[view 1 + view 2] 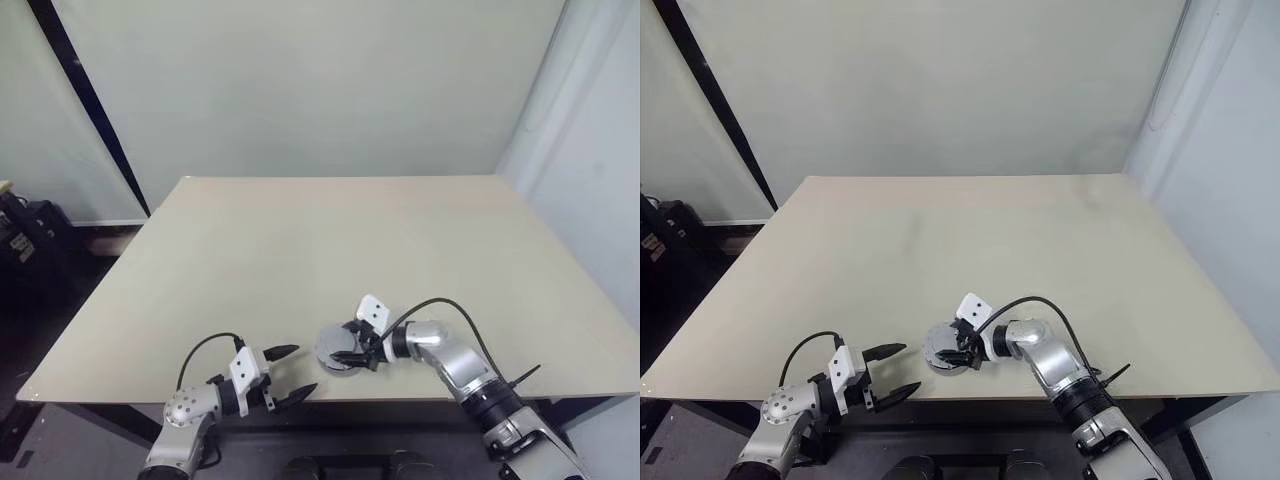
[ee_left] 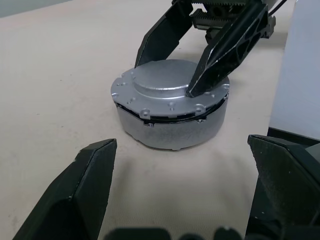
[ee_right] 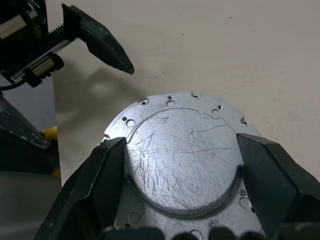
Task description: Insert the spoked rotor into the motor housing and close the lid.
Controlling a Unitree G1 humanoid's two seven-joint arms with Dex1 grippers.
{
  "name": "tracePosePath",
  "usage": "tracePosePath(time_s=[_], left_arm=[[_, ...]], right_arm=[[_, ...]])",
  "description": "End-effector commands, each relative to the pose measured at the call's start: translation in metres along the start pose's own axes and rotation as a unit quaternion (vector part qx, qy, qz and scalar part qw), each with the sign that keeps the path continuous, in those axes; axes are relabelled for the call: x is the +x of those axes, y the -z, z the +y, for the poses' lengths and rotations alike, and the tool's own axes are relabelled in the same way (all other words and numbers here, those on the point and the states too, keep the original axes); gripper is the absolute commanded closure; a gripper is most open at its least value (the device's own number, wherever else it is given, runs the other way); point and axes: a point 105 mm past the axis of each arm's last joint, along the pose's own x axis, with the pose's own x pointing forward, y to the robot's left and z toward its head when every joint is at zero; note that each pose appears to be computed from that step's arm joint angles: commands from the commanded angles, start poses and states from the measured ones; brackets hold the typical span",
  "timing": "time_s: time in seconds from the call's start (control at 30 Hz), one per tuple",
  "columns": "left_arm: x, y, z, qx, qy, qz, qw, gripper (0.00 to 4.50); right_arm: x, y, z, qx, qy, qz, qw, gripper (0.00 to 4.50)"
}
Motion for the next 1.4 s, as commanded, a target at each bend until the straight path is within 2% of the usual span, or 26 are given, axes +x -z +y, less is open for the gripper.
tracePosePath(time_s=[0.03, 0.3, 0.7, 0.9, 1.03, 1.13, 1.4], left_arm=[[0.001, -0.01, 0.006, 0.013, -0.004, -0.015, 1.0, 0.0], [0.001, -0.009, 0.005, 0.012, -0.005, -0.015, 1.0, 0.0], [0.003, -0.011, 0.007, 0.014, 0.0, -0.016, 1.0, 0.0], [0.017, -0.027, 0.01, -0.003, -0.013, -0.048, 0.999, 0.0], [0.028, -0.032, 0.011, -0.01, -0.014, -0.048, 0.999, 0.0], [0.031, -0.03, 0.011, -0.024, -0.016, -0.04, 0.999, 0.58], [0.039, -0.021, 0.015, -0.052, -0.028, -0.012, 0.998, 3.43]], right_arm=[[0.0, -0.012, -0.001, -0.027, 0.018, -0.007, 0.999, 1.26], [0.001, 0.003, 0.005, -0.047, 0.015, 0.031, 0.998, 1.26], [-0.004, 0.007, 0.001, -0.049, 0.009, 0.045, 0.998, 1.26], [-0.002, 0.009, 0.003, -0.046, 0.008, 0.048, 0.998, 1.26], [-0.001, 0.009, 0.004, -0.044, 0.007, 0.049, 0.998, 1.26], [-0.001, 0.01, 0.004, -0.044, 0.009, 0.051, 0.998, 1.26], [-0.002, 0.01, 0.004, -0.04, 0.013, 0.05, 0.998, 1.26]])
